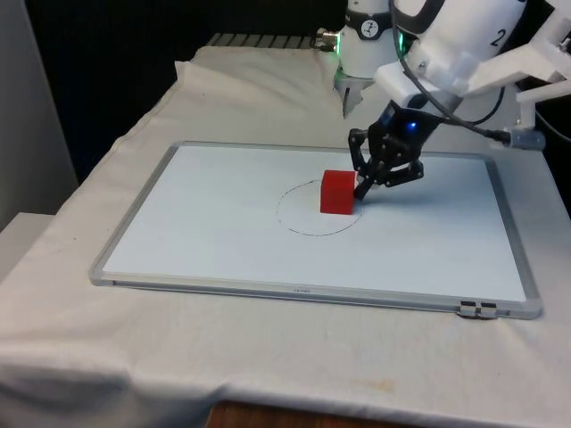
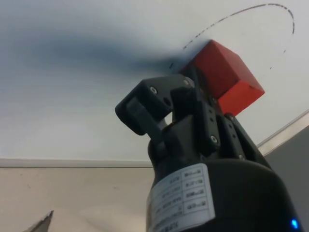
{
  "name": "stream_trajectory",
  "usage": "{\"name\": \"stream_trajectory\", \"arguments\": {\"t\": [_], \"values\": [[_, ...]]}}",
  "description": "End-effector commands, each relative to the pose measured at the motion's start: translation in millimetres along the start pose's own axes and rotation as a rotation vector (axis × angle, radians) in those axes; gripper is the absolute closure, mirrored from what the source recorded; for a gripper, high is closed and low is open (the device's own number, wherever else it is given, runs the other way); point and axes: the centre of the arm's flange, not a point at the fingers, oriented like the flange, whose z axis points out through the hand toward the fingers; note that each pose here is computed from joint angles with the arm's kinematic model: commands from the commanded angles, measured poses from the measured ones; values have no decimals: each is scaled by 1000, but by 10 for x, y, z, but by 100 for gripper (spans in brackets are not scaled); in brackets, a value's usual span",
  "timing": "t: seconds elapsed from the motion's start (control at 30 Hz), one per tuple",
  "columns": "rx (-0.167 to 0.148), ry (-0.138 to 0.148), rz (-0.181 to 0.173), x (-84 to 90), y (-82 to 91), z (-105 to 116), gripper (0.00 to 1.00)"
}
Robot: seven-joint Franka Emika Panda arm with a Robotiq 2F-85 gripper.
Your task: Push the cube into the marked area.
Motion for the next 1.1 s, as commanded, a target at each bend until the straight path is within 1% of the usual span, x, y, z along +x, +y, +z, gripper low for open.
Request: {"name": "stream_trajectory", "arguments": {"t": [0.0, 0.03, 0.13, 0.3, 0.33, 0.37, 0.4, 0.57, 0.6, 0.63, 0.67, 0.7, 0.73, 0.9, 0.93, 0.97, 1.0, 1.07], "values": [[-11, 6, 3, 8, 17, 25, 100], [-20, 7, 7, 11, 18, 19, 100], [-30, 10, 13, 15, 17, 17, 100], [-35, 13, 31, 43, 37, -10, 100], [-32, 10, 26, 38, 33, -1, 100], [-34, 15, 36, 46, 41, -21, 100], [-28, 17, 49, 50, 45, -47, 100], [-15, 23, 81, 54, 51, -98, 100], [-11, 26, 95, 60, 53, -122, 100], [-11, 26, 95, 60, 53, -122, 100], [-23, 24, 83, 65, 45, -96, 100], [-9, 27, 102, 60, 56, -130, 100], [-5, 30, 114, 64, 51, -151, 100], [4, 35, 145, 74, 61, -206, 100], [7, 38, 157, 77, 56, -227, 100], [-6, 36, 150, 87, 58, -206, 100], [10, 39, 164, 80, 60, -238, 100], [14, 41, 176, 82, 56, -258, 100]]}}
